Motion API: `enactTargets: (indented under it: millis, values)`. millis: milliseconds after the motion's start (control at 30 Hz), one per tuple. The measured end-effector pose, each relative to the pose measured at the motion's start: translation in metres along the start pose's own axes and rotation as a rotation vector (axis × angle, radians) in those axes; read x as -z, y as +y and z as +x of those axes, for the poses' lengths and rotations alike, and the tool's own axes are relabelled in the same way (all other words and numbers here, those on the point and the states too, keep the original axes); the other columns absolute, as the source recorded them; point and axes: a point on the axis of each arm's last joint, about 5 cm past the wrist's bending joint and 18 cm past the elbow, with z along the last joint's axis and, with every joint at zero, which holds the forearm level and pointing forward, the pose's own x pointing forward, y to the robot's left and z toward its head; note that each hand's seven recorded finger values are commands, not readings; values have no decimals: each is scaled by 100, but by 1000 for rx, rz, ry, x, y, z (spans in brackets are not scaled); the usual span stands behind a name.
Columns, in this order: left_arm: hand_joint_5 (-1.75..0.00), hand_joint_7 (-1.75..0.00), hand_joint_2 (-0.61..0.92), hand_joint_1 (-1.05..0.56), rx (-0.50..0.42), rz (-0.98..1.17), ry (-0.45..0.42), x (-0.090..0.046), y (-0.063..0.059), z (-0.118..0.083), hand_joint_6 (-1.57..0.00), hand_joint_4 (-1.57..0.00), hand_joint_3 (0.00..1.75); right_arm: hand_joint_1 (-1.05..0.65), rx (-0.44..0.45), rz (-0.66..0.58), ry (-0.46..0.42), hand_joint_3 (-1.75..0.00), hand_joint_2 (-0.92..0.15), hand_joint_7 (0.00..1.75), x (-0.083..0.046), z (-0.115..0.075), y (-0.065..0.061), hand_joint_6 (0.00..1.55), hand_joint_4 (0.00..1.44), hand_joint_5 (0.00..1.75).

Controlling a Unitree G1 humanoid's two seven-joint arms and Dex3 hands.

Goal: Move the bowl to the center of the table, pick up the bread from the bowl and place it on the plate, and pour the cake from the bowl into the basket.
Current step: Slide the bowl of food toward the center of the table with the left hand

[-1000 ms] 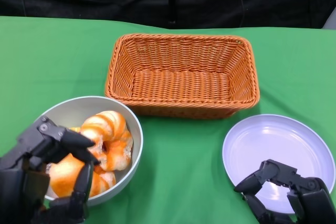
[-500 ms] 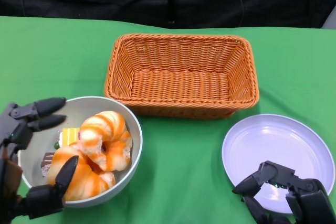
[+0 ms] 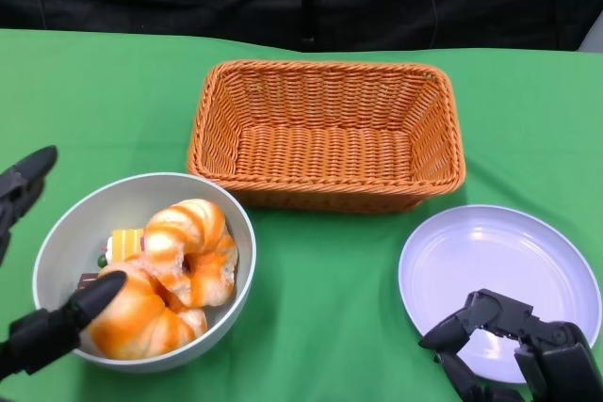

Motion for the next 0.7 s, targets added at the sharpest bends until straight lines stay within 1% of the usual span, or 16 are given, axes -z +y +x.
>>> enactTargets:
  millis: [67,133,233,300,367,467,533,633,700]
  values:
    - [-31,-37,92,-64,-3,39,19,0,2,2,0,0,45,-26,0,0,0,-85,-60,104,0,0,0,80,70,145]
    - [-27,-34,92,-67,1,65,44,1,4,4,0,0,51,-27,-1,1,2,-84,-59,105,0,0,0,80,70,145]
    - [-20,-29,92,-71,-12,67,110,2,6,8,0,0,56,-27,-3,3,9,-84,-60,105,0,0,1,80,70,145]
    - [-19,-28,92,-73,-21,51,156,1,7,10,0,0,58,-27,-3,3,9,-84,-60,105,0,0,1,80,70,145]
    - [-17,-22,92,-75,-30,12,197,1,7,13,0,0,67,-27,-4,2,9,-84,-60,105,0,0,1,80,70,146]
    - [-13,-17,92,-78,-43,-65,250,1,8,17,0,0,74,-27,-4,2,9,-85,-60,105,0,0,1,80,70,147]
    - [-6,-12,92,-76,-48,-110,278,2,10,18,0,0,80,-27,-3,2,9,-86,-60,105,0,0,1,80,70,147]
    - [-1,-6,92,-76,-42,-181,306,3,11,23,0,0,85,-27,-3,2,7,-85,-60,106,0,0,1,80,69,147]
    - [0,-4,92,-75,-32,-227,335,4,12,26,0,0,86,-27,-3,2,5,-85,-60,106,-1,1,1,80,69,147]
